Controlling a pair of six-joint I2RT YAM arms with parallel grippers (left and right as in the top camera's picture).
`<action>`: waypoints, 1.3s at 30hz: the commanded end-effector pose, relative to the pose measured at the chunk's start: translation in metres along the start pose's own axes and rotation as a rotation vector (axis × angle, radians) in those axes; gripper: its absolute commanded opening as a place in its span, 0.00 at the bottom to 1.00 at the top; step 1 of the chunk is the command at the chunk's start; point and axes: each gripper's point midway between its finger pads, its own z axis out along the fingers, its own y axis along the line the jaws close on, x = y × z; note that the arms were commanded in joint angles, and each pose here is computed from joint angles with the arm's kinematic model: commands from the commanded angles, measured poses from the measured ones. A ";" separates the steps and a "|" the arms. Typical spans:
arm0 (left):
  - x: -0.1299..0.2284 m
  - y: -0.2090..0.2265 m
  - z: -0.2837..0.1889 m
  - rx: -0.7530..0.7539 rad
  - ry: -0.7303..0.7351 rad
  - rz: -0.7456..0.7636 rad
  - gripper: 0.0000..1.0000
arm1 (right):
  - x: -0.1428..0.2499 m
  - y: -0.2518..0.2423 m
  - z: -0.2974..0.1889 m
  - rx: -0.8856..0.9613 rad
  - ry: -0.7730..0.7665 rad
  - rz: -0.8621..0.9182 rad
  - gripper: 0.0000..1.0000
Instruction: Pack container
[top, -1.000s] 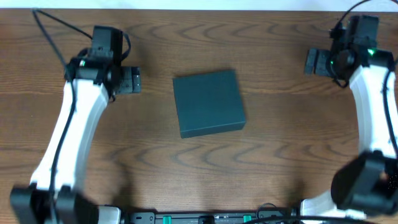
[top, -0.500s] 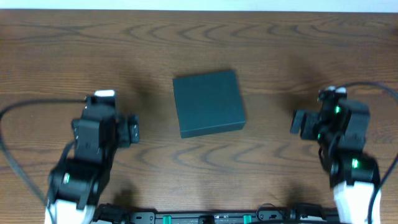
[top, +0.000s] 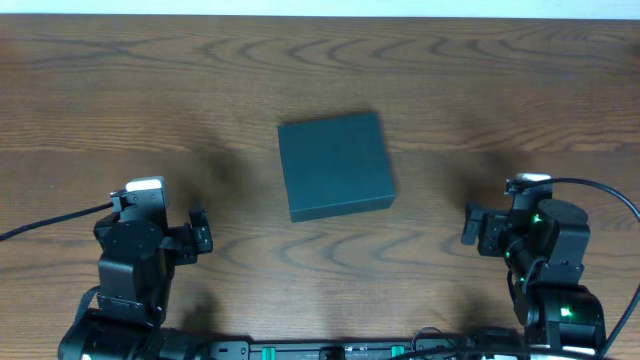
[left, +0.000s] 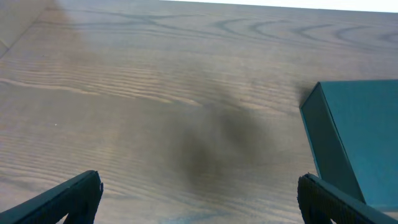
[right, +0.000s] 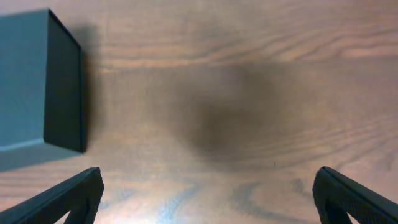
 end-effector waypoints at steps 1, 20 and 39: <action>0.000 0.001 0.000 -0.011 0.000 -0.009 0.99 | 0.007 0.002 0.002 -0.006 0.024 0.005 0.99; 0.000 0.001 0.000 -0.011 0.000 -0.009 0.98 | 0.003 0.004 -0.011 -0.006 -0.029 -0.015 0.99; 0.000 0.001 0.000 -0.011 0.000 -0.009 0.99 | -0.017 0.034 -0.021 -0.136 -0.691 -0.084 0.99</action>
